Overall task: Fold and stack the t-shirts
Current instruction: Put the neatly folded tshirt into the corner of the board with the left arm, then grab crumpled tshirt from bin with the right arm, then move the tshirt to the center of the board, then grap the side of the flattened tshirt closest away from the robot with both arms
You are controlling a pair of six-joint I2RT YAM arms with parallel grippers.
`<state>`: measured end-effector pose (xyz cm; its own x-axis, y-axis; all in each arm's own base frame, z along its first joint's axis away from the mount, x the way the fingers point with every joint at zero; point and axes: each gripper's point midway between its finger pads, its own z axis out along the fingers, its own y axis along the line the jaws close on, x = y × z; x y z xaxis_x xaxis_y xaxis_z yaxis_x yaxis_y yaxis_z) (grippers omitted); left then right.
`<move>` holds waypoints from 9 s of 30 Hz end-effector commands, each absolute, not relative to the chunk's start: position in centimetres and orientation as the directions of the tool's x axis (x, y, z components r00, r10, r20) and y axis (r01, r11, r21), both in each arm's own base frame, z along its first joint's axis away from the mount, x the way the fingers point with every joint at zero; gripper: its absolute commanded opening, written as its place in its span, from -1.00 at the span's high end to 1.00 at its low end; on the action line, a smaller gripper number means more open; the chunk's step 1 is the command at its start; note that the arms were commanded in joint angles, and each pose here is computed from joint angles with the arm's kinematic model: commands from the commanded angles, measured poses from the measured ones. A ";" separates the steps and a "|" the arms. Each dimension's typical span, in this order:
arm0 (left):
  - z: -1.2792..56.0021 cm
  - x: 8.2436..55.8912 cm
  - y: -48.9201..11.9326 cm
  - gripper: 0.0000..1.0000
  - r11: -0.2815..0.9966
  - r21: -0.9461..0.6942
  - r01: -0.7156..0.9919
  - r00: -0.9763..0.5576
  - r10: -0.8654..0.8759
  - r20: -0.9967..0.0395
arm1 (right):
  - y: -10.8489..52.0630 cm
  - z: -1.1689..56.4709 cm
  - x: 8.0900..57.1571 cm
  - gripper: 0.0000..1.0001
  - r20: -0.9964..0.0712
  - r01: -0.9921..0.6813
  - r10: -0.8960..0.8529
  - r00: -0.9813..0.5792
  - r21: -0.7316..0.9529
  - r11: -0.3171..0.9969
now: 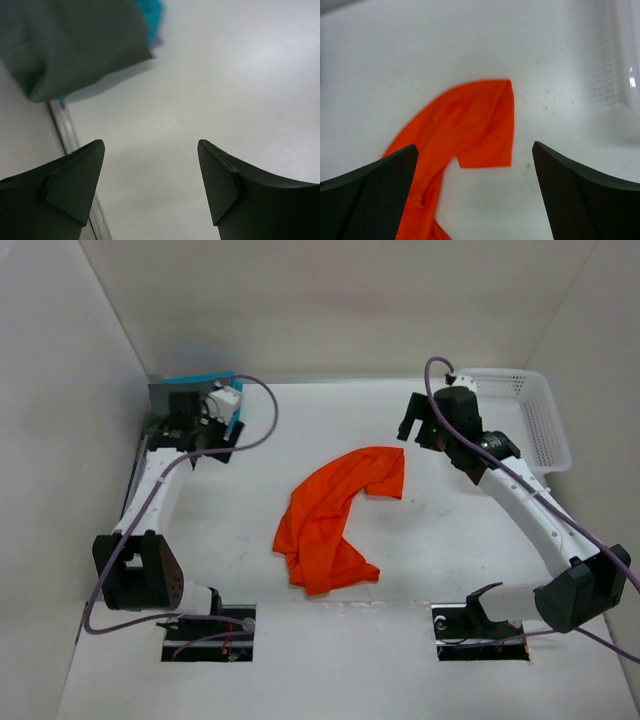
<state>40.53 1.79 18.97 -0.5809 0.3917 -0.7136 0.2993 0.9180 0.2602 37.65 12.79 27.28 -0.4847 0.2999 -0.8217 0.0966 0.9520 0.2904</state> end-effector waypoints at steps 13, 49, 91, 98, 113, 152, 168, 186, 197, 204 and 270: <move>5.3 17.2 -18.5 -0.35 0.366 -0.055 0.929 -0.368 0.897 -0.247 | 14.2 13.1 34.8 -1.00 -0.665 0.194 0.366 -0.651 0.320 0.927; 19.4 40.5 -9.7 -0.19 0.787 0.173 0.592 -0.543 0.548 -0.636 | 21.8 18.1 22.1 1.00 -0.531 0.017 0.402 -0.746 0.587 0.809; 6.0 19.7 -21.3 -0.39 0.085 0.177 0.981 0.003 0.895 -0.446 | 15.0 35.8 20.5 1.00 -0.659 -0.089 0.588 -0.470 0.698 0.711; 3.0 19.6 -21.0 -0.17 0.085 0.105 0.991 -0.041 0.931 -0.363 | 14.9 35.4 20.4 1.00 -0.646 -0.074 0.603 -0.468 0.709 0.702; 12.5 27.5 -19.8 0.78 0.314 0.263 0.912 -0.134 0.836 -0.532 | 14.5 32.0 23.6 1.00 -0.703 -0.033 0.496 -0.510 0.592 0.805; 5.0 18.3 -15.8 -0.12 0.149 0.091 0.985 -0.110 0.934 -0.340 | 17.4 26.1 23.1 1.00 -0.582 -0.025 0.549 -0.601 0.699 0.714; 1.6 19.9 -14.6 0.23 0.203 0.135 0.970 -0.161 0.950 -0.266 | 17.2 25.7 22.6 1.00 -0.574 -0.019 0.553 -0.603 0.704 0.710; 11.1 30.0 -13.3 1.00 0.479 0.331 0.813 -0.274 0.816 -0.509 | 15.7 26.2 24.7 1.00 -0.618 -0.017 0.530 -0.581 0.660 0.751; 41.8 46.6 -9.1 1.00 0.801 0.523 0.289 0.020 0.542 -0.840 | 8.3 50.0 35.3 1.00 -0.849 -0.142 0.479 -0.223 0.515 0.846; 45.0 42.6 -5.2 1.00 0.788 0.583 0.197 0.083 0.579 -0.811 | 7.8 48.3 29.1 1.00 -0.847 -0.160 0.501 -0.178 0.527 0.835; 27.1 41.8 -3.6 0.96 0.673 0.642 0.367 -0.241 0.735 -0.634 | 9.4 29.3 28.3 1.00 -0.767 0.034 0.484 -0.422 0.521 0.853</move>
